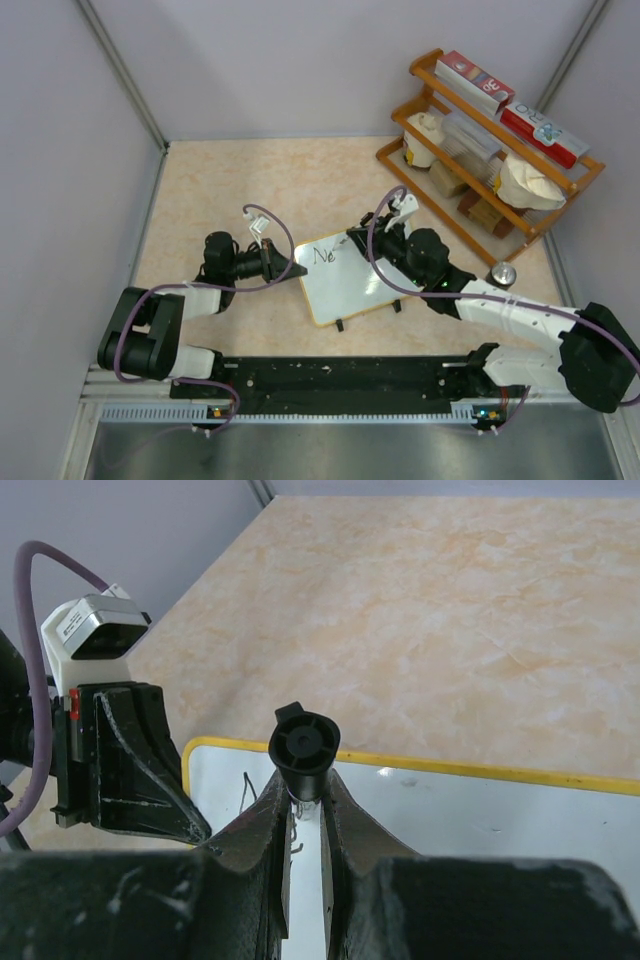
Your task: Write a sentence on the whiteboard
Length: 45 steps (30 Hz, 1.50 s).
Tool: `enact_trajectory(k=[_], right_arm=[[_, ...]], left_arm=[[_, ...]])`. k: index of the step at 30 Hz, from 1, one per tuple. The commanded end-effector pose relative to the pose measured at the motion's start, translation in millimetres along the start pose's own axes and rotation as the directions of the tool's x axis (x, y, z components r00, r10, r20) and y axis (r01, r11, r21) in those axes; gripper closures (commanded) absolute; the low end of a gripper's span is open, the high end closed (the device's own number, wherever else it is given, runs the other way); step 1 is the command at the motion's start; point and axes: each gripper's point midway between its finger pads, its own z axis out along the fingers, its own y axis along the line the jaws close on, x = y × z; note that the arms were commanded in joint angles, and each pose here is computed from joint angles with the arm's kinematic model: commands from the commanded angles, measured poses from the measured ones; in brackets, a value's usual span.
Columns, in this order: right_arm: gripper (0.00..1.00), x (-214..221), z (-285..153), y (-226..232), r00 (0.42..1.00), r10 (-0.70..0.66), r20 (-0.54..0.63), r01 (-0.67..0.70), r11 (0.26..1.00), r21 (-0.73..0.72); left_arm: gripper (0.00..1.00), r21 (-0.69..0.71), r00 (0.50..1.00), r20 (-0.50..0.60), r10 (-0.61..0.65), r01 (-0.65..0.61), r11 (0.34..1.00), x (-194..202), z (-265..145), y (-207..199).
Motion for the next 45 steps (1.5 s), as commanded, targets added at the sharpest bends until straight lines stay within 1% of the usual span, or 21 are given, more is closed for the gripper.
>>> enact_trajectory(k=[1, 17, 32, 38, 45], right_arm=[[1.0, 1.9, 0.4, -8.9, 1.0, -0.011, 0.017, 0.01, 1.0, 0.025], [1.0, 14.5, -16.0, -19.8, 1.0, -0.002, -0.005, 0.003, 0.998, 0.06], [1.0, -16.0, -4.0, -18.3, 0.998, -0.002, 0.056, -0.001, 0.998, 0.07], [1.0, -18.2, -2.1, -21.2, 0.998, 0.025, 0.061, -0.029, 0.998, 0.062], [1.0, -14.3, -1.9, -18.6, 0.999, 0.02, 0.042, -0.022, 0.999, 0.046]], left_arm=[[1.0, 0.066, 0.998, -0.038, 0.051, -0.049, 0.997, 7.1, 0.3, -9.0], [1.0, 0.066, 0.998, -0.038, 0.051, -0.049, 0.997, 7.1, 0.3, -9.0], [1.0, 0.066, 0.998, -0.038, 0.051, -0.049, 0.997, 7.2, 0.3, -8.8], [1.0, 0.067, 0.998, -0.037, 0.053, -0.05, 0.997, 6.9, 0.3, -9.1], [1.0, 0.066, 0.998, -0.038, 0.051, -0.049, 0.997, 7.2, 0.3, -8.8]])
